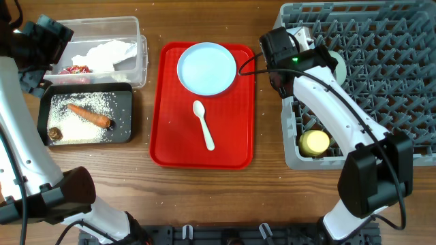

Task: Sort waste into correct bins and load items into the dishwasher rack
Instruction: 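Carry the green bowl into the grey rack and release it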

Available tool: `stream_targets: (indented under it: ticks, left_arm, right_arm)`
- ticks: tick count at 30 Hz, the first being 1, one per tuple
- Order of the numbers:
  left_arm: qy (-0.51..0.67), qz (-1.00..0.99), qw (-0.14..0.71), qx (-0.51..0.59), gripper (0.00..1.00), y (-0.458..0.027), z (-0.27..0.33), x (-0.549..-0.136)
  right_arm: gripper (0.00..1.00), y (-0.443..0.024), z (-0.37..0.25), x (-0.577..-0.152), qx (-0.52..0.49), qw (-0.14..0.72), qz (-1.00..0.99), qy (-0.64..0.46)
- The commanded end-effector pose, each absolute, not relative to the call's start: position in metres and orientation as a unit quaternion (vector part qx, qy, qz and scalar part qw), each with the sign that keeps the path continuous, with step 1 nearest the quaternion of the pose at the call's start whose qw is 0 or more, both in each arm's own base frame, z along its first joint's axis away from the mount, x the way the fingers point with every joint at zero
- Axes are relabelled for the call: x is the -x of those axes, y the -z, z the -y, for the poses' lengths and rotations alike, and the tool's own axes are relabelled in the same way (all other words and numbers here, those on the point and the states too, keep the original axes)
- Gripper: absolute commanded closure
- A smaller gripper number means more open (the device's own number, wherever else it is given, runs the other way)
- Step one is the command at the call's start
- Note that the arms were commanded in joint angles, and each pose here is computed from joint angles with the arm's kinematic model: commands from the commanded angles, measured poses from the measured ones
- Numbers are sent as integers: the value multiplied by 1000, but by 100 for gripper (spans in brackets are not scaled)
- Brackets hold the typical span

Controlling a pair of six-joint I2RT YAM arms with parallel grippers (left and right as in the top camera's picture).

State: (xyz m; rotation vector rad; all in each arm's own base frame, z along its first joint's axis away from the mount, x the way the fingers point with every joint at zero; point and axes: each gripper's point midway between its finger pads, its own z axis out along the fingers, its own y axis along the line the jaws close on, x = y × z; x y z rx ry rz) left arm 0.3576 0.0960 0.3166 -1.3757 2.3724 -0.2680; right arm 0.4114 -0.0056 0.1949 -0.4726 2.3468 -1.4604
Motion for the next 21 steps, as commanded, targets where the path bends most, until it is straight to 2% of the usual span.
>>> stream_targets:
  ticks: [1,14,21]
  left_arm:
    - [92,-840,192,499,0,-316,-99,-357]
    - [92,-840,192,499,0,-316,-99,-357]
    - [92,-840,192,499,0,-316,-99,-357]
  right_arm:
    - [96,-184,6,-415,203,138,-820,518]
    - [96,-205,8,-427,248,117,-774,571]
    - [96,-183,-19,-425,303,119,-794,514]
